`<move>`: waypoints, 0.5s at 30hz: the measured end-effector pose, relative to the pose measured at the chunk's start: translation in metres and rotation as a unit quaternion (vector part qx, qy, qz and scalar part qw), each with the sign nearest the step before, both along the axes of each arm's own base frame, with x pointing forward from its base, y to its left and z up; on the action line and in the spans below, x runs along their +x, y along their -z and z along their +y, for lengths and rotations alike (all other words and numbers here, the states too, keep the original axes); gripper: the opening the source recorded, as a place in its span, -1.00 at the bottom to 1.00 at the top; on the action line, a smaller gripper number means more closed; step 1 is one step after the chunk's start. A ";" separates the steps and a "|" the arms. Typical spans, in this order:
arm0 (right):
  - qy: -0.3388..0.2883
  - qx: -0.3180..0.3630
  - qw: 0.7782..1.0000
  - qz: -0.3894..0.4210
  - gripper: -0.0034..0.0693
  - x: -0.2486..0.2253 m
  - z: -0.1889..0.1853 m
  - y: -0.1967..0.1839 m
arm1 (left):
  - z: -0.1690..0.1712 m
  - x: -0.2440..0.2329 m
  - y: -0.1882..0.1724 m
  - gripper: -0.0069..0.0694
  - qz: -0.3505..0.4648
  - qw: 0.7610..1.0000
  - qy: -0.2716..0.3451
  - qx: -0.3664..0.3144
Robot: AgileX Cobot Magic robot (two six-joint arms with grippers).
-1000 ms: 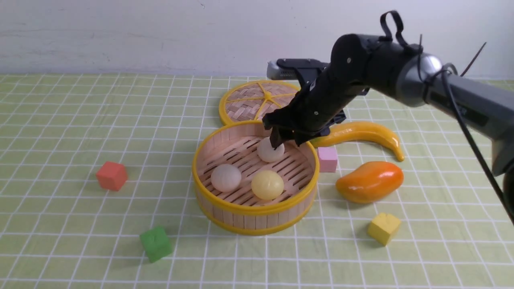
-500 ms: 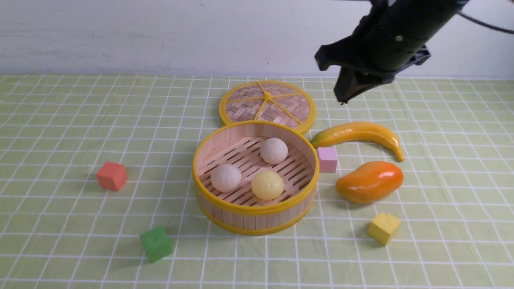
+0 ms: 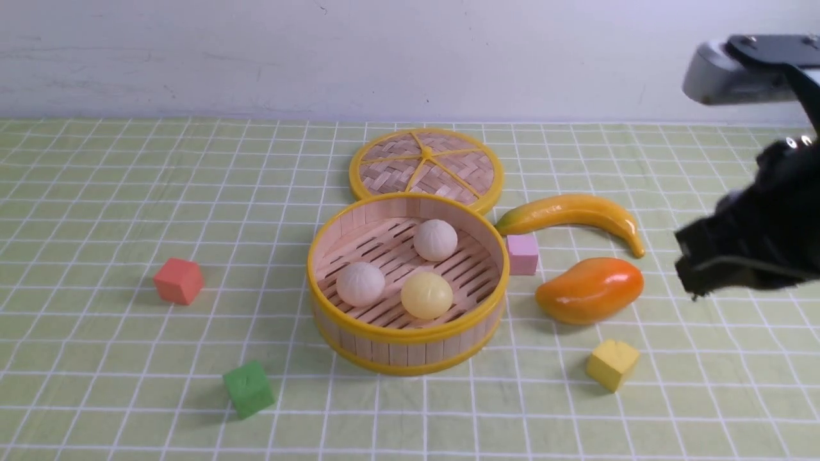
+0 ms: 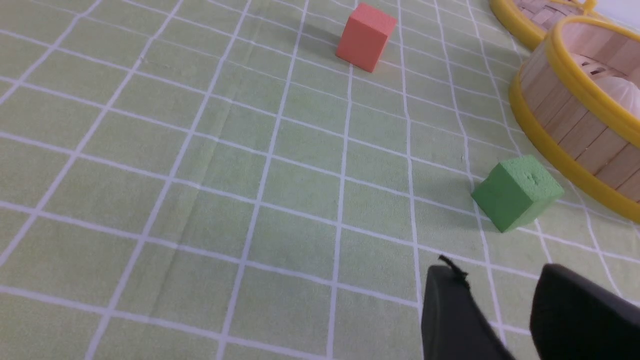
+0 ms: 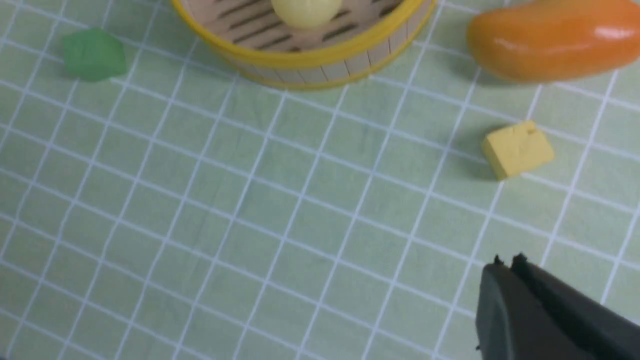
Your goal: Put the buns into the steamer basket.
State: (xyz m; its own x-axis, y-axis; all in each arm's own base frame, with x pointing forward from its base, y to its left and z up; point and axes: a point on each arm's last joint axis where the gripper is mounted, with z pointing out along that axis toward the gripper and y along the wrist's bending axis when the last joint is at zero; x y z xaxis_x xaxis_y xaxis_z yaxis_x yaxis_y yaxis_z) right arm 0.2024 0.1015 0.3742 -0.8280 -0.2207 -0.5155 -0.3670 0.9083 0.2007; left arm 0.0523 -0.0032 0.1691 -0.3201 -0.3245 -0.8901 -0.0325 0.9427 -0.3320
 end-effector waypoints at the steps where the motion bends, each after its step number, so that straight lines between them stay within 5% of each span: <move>1: -0.002 -0.004 1.000 0.009 -0.96 -0.005 -0.002 0.001 | 0.000 0.000 0.000 -0.20 0.000 1.000 0.000 0.000; 9: -0.016 -0.026 0.999 0.044 -0.95 -0.017 -0.007 0.004 | 0.000 0.000 0.000 -0.20 0.000 1.000 0.000 0.000; 15: -0.044 -0.053 0.996 -0.054 -0.94 -0.014 -0.023 -0.001 | 0.000 0.000 0.000 -0.20 0.000 1.000 0.000 0.000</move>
